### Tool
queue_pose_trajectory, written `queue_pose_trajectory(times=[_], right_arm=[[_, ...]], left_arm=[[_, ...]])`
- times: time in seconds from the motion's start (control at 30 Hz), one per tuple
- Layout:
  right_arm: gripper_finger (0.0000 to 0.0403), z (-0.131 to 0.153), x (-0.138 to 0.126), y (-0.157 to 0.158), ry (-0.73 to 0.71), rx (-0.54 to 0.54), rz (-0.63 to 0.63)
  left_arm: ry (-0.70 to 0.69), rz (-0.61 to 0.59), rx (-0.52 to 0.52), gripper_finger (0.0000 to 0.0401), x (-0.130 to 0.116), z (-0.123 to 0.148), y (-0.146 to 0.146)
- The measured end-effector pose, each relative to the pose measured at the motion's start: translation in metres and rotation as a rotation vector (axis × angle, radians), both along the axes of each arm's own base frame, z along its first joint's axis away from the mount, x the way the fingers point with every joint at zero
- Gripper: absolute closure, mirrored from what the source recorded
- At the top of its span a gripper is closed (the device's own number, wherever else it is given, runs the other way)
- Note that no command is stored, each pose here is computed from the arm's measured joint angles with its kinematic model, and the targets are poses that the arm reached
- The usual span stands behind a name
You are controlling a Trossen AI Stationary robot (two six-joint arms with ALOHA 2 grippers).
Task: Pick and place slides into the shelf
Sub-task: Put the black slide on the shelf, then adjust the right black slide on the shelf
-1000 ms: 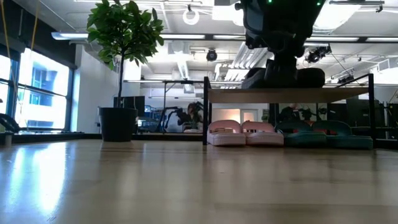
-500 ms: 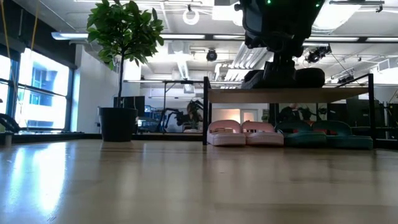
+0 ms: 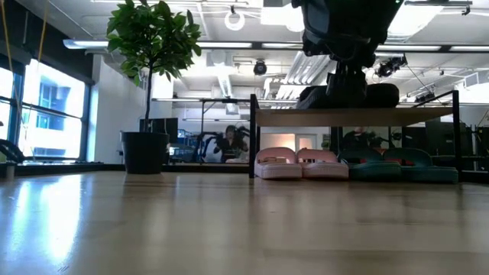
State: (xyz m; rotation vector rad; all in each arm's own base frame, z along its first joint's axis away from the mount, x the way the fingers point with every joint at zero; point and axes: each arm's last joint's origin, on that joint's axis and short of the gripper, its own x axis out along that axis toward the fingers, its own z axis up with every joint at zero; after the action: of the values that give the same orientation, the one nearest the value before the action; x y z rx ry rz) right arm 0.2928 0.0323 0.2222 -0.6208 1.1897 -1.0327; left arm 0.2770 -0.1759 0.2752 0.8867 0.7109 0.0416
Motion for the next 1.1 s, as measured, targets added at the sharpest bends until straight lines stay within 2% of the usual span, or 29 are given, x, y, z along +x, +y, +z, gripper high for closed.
queue_pose_trajectory(times=[0.5,0.87,1.1], right_arm=[[0.0189,0.0004,0.0008,-0.0046,0.012,-0.017,-0.001],[0.0189,0.0019,0.0016,-0.0024,-0.003,-0.079,0.030],[0.0189,0.0000,-0.0008,0.0049,0.041,-0.001,0.036]], left_arm=[[0.001,-0.001,-0.009,0.0400,0.0000,-0.0001,-0.0001],[0.004,0.000,-0.007,0.0400,-0.0002,-0.0003,0.0000],[0.011,-0.002,-0.008,0.0400,-0.0006,-0.0007,0.0002]])
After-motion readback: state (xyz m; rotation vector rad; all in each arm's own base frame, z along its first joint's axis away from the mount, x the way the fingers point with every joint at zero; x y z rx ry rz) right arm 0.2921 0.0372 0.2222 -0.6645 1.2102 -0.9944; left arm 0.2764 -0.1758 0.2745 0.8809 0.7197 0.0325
